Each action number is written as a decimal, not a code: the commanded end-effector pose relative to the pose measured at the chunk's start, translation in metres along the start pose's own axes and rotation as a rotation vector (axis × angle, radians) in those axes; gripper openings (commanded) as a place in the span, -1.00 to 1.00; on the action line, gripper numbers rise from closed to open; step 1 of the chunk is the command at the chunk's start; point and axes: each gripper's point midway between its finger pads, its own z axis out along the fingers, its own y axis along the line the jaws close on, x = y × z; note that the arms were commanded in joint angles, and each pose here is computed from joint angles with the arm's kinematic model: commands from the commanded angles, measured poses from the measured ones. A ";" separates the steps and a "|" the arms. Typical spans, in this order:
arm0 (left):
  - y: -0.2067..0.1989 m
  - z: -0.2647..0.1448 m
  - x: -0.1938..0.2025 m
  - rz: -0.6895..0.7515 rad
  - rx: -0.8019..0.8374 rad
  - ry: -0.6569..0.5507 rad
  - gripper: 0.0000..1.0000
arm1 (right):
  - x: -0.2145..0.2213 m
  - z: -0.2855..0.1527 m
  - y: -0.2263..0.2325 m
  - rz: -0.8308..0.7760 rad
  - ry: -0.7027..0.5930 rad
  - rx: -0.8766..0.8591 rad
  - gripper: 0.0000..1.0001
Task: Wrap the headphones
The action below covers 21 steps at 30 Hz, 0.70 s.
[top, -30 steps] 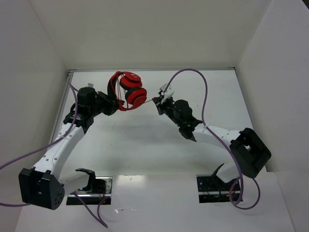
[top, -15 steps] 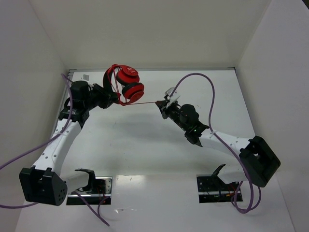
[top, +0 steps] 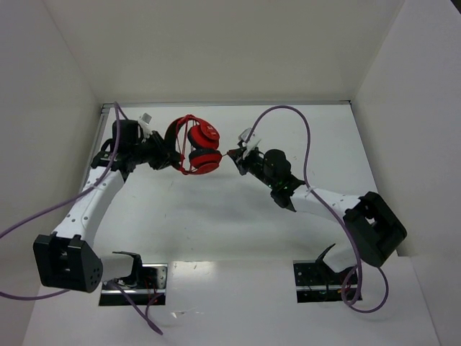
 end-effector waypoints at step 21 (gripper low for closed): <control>0.111 0.054 -0.025 0.498 -0.728 0.202 -1.00 | 0.035 0.045 -0.069 0.014 0.086 0.215 -0.98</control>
